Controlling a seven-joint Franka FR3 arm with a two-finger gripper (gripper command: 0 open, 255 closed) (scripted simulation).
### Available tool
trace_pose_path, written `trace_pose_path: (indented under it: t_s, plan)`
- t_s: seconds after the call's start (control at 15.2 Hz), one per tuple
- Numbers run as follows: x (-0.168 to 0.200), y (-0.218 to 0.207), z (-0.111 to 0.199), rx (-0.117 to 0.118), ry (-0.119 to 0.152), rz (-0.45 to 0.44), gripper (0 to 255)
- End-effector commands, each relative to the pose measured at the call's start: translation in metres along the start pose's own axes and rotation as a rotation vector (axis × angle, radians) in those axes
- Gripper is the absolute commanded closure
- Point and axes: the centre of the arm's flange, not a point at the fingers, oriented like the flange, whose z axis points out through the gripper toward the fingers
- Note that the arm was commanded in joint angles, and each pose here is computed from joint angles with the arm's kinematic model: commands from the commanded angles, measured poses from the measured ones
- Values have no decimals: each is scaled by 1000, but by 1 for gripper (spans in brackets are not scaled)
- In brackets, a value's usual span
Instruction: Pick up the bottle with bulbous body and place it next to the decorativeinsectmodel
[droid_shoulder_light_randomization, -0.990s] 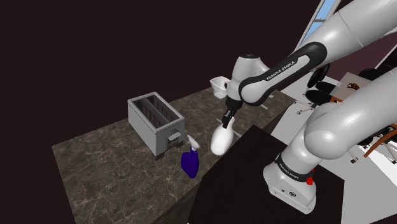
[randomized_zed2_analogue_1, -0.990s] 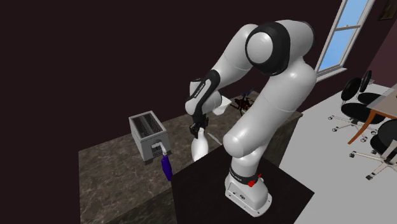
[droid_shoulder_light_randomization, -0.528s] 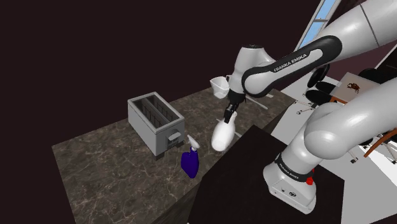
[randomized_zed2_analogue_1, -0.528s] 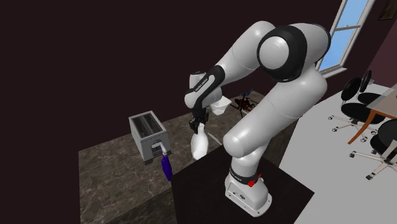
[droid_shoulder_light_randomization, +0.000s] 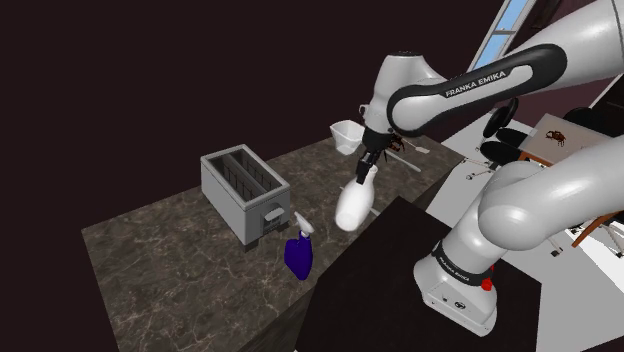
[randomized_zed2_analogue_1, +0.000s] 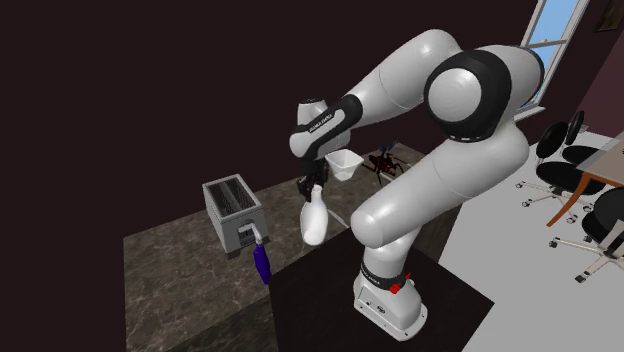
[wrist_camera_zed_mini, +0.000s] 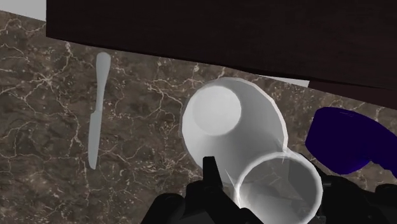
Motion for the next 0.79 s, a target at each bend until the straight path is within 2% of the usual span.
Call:
trace_pose_path:
  t_s: [0.0, 0.73]
  plan:
    - [0, 1, -12, 0, 0, 0, 255]
    - [-1, 1, -70, 0, 0, 0, 255]
